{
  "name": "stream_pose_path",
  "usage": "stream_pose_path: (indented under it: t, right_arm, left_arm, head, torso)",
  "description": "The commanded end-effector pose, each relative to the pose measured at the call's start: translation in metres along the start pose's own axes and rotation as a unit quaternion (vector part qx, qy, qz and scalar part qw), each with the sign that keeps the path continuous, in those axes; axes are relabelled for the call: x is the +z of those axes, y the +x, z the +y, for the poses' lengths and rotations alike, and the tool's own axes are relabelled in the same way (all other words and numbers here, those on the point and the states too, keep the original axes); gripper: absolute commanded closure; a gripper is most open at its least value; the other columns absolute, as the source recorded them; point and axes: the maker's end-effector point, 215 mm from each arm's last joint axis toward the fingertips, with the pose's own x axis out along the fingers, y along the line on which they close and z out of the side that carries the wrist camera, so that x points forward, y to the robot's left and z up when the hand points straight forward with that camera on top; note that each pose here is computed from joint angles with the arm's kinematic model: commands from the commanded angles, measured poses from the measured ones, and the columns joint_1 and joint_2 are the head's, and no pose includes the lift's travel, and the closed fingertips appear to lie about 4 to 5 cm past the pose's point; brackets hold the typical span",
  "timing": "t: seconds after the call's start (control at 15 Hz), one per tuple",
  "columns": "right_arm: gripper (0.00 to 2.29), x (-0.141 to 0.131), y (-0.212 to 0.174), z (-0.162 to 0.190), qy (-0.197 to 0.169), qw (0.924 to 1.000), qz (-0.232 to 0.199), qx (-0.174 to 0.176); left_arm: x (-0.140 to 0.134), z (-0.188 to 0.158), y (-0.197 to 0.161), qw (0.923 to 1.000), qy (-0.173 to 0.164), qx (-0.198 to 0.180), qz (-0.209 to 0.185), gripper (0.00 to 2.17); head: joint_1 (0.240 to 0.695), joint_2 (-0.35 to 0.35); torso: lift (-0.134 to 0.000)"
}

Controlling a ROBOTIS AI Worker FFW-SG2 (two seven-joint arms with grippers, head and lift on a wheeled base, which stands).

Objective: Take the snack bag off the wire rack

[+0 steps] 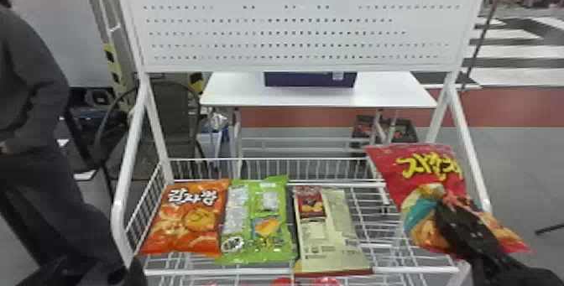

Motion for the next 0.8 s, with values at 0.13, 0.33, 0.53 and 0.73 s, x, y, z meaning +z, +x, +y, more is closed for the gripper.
stream_pose_path:
  t: [0.13,0.33,0.53,0.73]
  right_arm:
    - [2.05,-0.002,-0.038,-0.009,0.004,0.9998,-0.003,-0.018]
    - [2.05,-0.011,-0.052,-0.026,-0.005,0.9991,0.008,-0.043]
    - [2.05,0.006,-0.07,-0.039,-0.007,0.9982,-0.014,-0.058]
    - [2.05,0.008,-0.074,-0.04,-0.006,0.9979,-0.014,-0.063]
  left_arm:
    - [0.002,0.0,0.001,1.0,-0.002,-0.004,-0.002,0.16]
    - [0.004,0.004,0.0,1.0,-0.001,-0.003,-0.005,0.16]
    - [0.008,0.006,-0.002,1.0,-0.002,-0.002,-0.009,0.16]
    - [0.011,0.004,-0.001,0.9999,-0.002,-0.006,-0.011,0.16]
  head:
    - [0.499,0.0]
    - [0.499,0.0]
    - [0.499,0.0]
    - [0.499,0.0]
  torso:
    - [0.0]
    - [0.0]
    - [0.0]
    - [0.0]
